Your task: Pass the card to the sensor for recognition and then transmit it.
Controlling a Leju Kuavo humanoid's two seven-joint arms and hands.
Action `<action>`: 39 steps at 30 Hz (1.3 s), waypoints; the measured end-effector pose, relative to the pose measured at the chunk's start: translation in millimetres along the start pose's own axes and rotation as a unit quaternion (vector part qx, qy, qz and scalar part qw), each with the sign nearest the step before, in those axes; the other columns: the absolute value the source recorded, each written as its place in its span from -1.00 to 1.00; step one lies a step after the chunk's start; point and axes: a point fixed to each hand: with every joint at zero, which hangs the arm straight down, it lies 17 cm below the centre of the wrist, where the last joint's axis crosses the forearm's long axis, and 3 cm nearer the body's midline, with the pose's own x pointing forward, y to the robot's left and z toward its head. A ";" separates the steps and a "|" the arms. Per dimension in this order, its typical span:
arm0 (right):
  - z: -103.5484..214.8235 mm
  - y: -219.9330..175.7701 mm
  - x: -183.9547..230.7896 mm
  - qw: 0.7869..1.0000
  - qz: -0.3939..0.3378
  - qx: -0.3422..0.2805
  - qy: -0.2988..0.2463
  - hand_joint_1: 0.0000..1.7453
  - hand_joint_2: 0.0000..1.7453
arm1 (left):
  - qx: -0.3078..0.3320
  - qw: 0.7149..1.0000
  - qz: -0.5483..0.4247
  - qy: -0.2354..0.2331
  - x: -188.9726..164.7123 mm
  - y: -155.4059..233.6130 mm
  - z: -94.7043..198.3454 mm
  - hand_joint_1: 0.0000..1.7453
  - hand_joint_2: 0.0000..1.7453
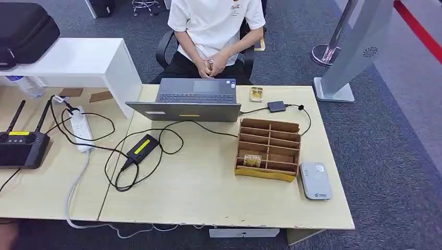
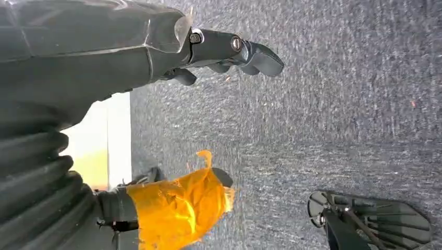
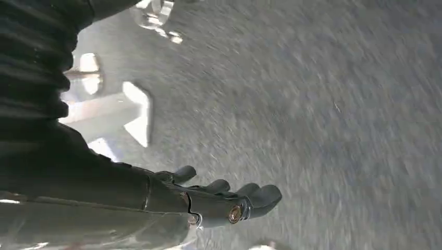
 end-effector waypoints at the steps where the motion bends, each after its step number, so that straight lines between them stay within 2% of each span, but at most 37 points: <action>1: 2.7 10.5 1.5 1.000 0.018 0.015 0.000 -1.00 1.00 | -0.001 1.000 0.001 0.000 -0.2 -0.6 0.1 -1.00 1.00; 3: 8.6 30.9 7.1 0.998 0.044 0.047 -0.006 -1.00 1.00 | -0.002 1.000 0.001 0.005 -0.9 -1.9 0.2 -1.00 1.00; 7: 21.2 66.0 18.7 0.993 0.051 0.103 -0.015 -1.00 1.00 | -0.002 1.000 -0.001 0.009 -2.0 -3.3 0.4 -1.00 1.00; 9: 24.6 73.9 20.4 0.991 0.066 0.111 -0.016 -1.00 1.00 | -0.002 1.000 -0.004 0.010 -2.2 -4.5 0.6 -1.00 1.00; 19: 30.1 85.9 27.2 0.989 0.076 0.128 -0.026 -1.00 1.00 | -0.002 1.000 -0.006 0.014 -3.6 -5.0 0.6 -1.00 1.00; 21: 29.0 83.3 27.9 0.990 0.074 0.117 -0.023 -1.00 1.00 | 0.018 1.000 -0.007 0.023 -6.6 2.9 -0.3 -1.00 1.00; 39: 29.4 83.9 25.4 0.990 0.083 0.116 -0.015 -1.00 1.00 | 0.024 0.999 -0.016 0.028 -8.5 5.2 -0.5 -1.00 1.00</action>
